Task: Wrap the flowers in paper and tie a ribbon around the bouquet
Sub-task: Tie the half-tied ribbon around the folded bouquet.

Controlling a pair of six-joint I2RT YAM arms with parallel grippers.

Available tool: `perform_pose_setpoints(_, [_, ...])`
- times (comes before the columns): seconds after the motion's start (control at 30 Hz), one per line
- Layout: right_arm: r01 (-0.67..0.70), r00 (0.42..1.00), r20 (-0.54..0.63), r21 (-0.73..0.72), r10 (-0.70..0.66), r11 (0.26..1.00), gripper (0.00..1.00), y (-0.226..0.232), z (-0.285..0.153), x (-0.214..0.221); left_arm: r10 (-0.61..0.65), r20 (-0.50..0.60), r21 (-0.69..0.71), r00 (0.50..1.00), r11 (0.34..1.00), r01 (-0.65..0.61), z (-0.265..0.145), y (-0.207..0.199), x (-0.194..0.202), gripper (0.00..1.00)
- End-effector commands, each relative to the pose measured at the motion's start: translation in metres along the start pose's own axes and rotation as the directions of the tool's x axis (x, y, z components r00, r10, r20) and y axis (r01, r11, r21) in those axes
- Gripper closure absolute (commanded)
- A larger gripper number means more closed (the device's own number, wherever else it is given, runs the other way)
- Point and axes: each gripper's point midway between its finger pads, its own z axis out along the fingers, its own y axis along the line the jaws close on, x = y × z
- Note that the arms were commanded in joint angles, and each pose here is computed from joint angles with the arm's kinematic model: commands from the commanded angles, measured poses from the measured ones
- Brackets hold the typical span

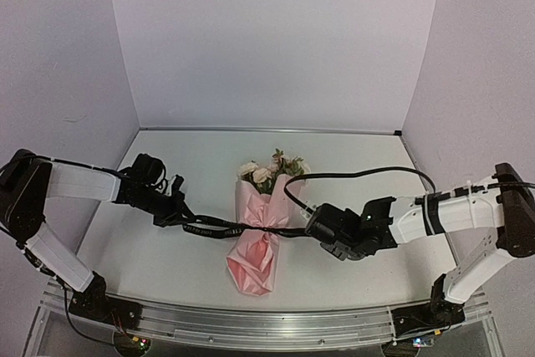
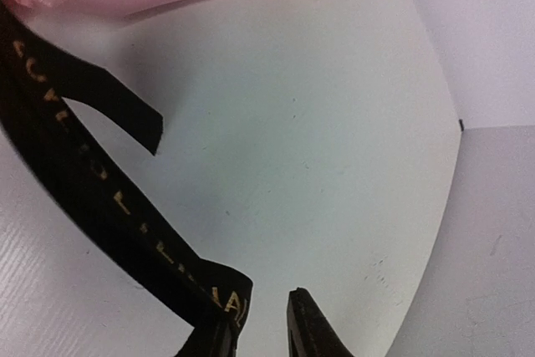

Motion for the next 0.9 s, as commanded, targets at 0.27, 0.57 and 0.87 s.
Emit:
perform_pose_setpoints(0.27, [-0.443, 0.895, -0.183, -0.238, 0.408, 0.865, 0.51, 0.018, -0.009, 0.0, -0.033, 0.021, -0.006, 0.999, 0.999, 0.033, 0.015, 0.006, 0.012, 1.0])
perform_pose_setpoints(0.57, [-0.707, 0.707, -0.307, -0.316, 0.637, 0.633, 0.41, 0.013, -0.019, -0.007, -0.025, 0.029, 0.018, 0.999, 1.0, 0.024, 0.015, -0.001, 0.009, 1.0])
perform_pose_setpoints(0.87, [-0.814, 0.577, -0.291, -0.282, 0.763, 0.508, 0.34, -0.015, -0.015, 0.019, -0.02, 0.034, 0.004, 0.999, 1.0, 0.02, 0.015, -0.001, 0.006, 1.0])
